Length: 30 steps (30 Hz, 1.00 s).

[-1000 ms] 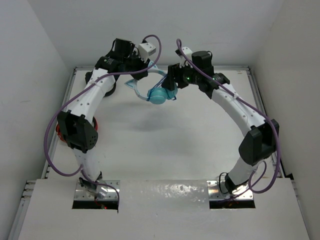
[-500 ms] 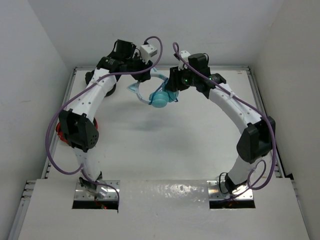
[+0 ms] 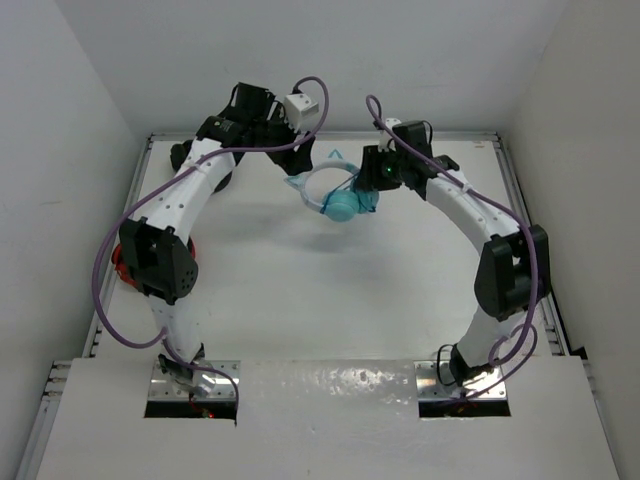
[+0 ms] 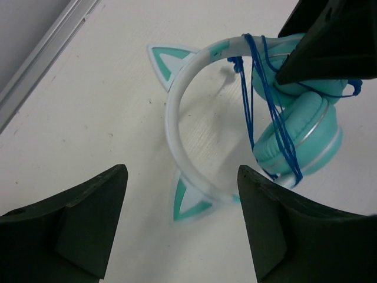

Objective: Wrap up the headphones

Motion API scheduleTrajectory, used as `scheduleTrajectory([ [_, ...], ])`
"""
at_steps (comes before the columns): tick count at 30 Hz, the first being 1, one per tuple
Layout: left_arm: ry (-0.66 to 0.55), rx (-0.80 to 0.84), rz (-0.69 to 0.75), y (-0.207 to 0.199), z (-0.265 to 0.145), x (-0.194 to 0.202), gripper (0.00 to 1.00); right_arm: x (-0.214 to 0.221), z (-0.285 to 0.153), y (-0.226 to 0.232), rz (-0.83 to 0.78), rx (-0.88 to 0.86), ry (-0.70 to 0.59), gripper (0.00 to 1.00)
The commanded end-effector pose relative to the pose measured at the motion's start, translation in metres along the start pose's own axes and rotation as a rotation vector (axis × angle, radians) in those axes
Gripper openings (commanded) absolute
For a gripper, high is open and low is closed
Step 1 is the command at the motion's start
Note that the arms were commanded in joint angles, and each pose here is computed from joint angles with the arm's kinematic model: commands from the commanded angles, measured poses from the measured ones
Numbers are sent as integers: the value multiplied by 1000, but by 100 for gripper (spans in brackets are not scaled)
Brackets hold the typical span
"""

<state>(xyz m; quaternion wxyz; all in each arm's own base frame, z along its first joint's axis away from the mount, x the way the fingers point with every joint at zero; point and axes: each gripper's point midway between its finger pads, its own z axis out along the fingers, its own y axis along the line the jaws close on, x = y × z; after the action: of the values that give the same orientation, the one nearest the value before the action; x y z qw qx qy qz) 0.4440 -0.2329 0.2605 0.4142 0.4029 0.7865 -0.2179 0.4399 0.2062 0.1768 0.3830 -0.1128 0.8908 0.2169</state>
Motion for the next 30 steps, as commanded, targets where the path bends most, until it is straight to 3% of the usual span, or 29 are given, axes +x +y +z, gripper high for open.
scheduleTrajectory([
  [1, -62, -9, 35, -5, -12, -22, 73, -32, -17, -18, 45, 47, -151, 0],
  [18, -52, -31, 34, -2, -13, -20, 73, -24, -36, -111, 167, 273, -208, 0],
  [30, -40, -31, 39, -3, -16, -17, 73, 9, -26, -198, 297, 444, -158, 0],
])
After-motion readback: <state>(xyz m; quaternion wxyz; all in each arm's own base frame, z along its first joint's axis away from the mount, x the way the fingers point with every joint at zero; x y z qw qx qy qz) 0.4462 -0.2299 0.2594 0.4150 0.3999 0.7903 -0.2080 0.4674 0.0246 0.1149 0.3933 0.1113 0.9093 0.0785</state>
